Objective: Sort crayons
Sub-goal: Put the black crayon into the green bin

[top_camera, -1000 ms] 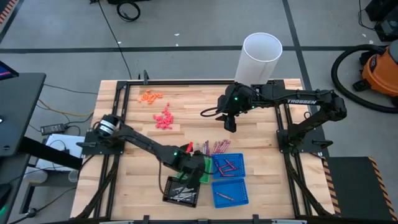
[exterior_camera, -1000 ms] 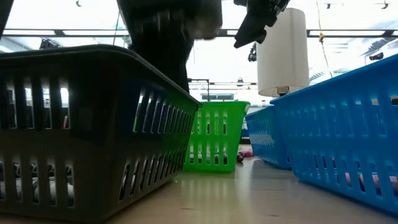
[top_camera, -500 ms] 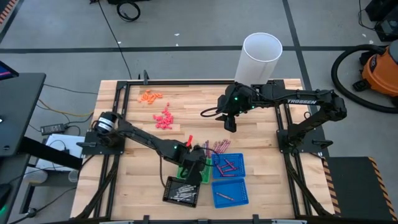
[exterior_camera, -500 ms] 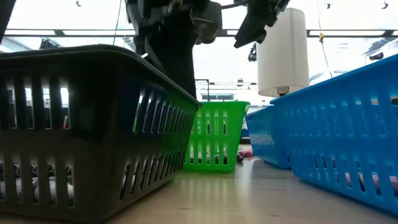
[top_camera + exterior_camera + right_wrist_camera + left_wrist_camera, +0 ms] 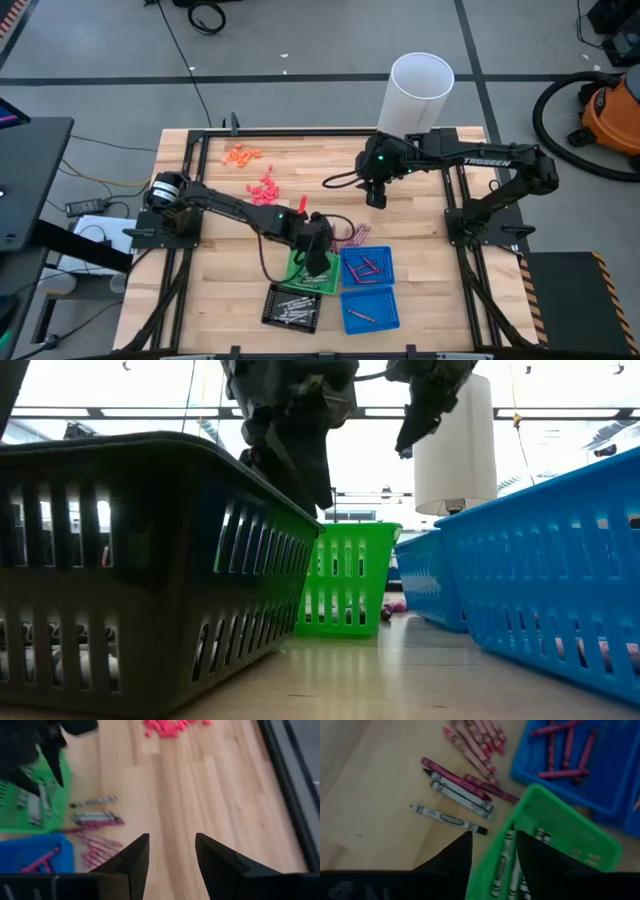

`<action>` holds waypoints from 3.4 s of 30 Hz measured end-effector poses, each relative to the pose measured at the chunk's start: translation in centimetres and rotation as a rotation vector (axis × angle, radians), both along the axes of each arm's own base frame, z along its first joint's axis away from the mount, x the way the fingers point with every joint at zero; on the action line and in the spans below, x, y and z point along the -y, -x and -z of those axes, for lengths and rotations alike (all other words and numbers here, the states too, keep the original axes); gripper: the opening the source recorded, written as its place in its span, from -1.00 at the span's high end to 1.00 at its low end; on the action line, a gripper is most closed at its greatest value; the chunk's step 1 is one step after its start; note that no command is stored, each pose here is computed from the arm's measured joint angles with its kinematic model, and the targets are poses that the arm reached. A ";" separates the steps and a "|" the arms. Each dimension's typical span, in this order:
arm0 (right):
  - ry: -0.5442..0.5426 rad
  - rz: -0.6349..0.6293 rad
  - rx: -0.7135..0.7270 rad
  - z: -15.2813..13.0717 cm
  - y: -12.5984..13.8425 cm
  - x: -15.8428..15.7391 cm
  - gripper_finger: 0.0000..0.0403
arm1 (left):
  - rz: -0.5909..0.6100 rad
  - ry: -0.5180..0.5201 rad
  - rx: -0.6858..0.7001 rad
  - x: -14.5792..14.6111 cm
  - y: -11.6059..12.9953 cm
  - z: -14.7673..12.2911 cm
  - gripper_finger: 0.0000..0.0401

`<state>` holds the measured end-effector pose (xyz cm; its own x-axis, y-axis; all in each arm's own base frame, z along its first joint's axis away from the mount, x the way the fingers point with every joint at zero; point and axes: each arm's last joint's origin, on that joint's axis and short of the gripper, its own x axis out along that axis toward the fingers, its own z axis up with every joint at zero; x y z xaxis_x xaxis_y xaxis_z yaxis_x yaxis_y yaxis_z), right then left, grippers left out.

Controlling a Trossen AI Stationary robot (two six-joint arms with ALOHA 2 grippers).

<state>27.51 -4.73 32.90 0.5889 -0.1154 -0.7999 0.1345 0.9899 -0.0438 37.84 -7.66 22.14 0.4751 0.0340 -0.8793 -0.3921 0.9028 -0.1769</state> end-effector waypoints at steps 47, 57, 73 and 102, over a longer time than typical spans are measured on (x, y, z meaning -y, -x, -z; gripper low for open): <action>0.057 0.121 0.137 -3.3 3.5 1.7 0.17 | -0.709 0.194 -0.122 -4.4 -2.3 7.3 0.18; 0.055 0.120 0.139 -3.3 3.5 1.7 0.16 | -0.685 0.135 -0.146 -4.0 -2.1 7.9 0.24; 0.052 0.117 0.145 -3.4 3.5 1.7 0.16 | -0.631 0.104 -0.174 -4.7 -1.9 7.9 0.93; 0.055 0.115 0.141 -3.3 3.5 1.7 0.16 | -0.142 -0.005 0.158 -1.6 -1.1 -1.3 0.92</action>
